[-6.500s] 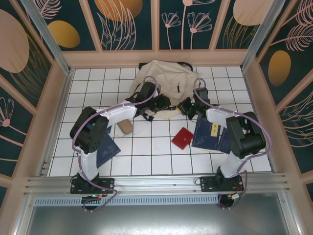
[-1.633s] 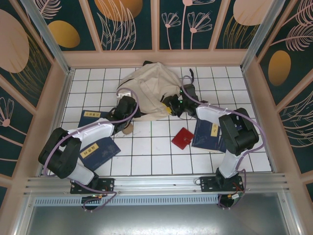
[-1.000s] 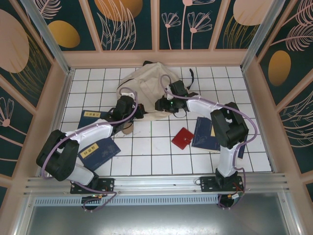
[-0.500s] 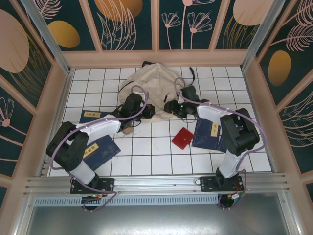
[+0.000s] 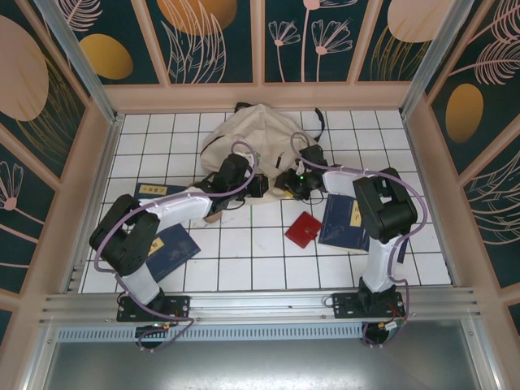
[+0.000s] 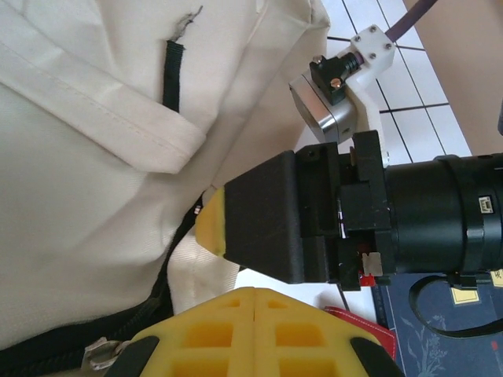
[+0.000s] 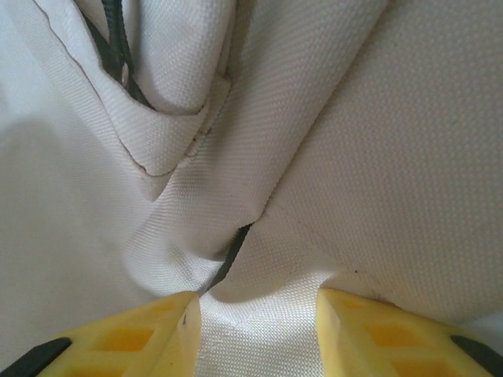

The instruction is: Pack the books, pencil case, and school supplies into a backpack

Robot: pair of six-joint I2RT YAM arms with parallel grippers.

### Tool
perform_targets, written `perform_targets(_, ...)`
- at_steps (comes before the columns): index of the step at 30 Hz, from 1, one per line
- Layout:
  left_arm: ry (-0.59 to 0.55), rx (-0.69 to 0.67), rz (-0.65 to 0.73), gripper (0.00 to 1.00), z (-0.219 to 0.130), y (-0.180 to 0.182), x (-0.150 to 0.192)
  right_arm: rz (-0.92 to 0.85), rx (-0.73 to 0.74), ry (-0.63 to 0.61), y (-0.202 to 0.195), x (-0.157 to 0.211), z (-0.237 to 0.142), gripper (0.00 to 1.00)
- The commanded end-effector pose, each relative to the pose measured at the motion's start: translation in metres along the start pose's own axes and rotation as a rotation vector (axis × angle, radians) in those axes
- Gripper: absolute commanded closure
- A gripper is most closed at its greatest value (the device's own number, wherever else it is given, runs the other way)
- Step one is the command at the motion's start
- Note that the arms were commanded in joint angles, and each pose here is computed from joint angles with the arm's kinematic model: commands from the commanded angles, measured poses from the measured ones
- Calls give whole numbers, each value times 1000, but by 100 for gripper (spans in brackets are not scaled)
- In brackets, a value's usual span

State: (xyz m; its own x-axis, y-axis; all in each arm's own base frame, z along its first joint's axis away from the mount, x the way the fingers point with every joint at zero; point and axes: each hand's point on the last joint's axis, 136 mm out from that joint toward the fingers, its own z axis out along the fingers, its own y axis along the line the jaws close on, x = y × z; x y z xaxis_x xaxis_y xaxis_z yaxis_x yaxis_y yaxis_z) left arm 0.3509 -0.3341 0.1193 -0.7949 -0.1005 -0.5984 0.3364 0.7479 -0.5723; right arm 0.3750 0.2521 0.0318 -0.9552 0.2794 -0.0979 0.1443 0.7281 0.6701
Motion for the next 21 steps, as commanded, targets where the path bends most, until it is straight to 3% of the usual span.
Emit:
perform_targets(1, 34, 85, -4, 100, 14, -27, 10, 38, -30, 3, -2, -2, 5, 57)
perform_targets(9, 51, 184, -28, 100, 31, -58, 19, 60, -86, -31, 4, -10, -3, 59)
perform_targets(16, -15, 37, -8, 100, 14, -34, -4, -14, -85, -119, 4, -21, -42, 57)
perform_targets(21, -41, -24, -28, 100, 4, -19, -12, 32, -129, -82, 9, 6, -60, 52)
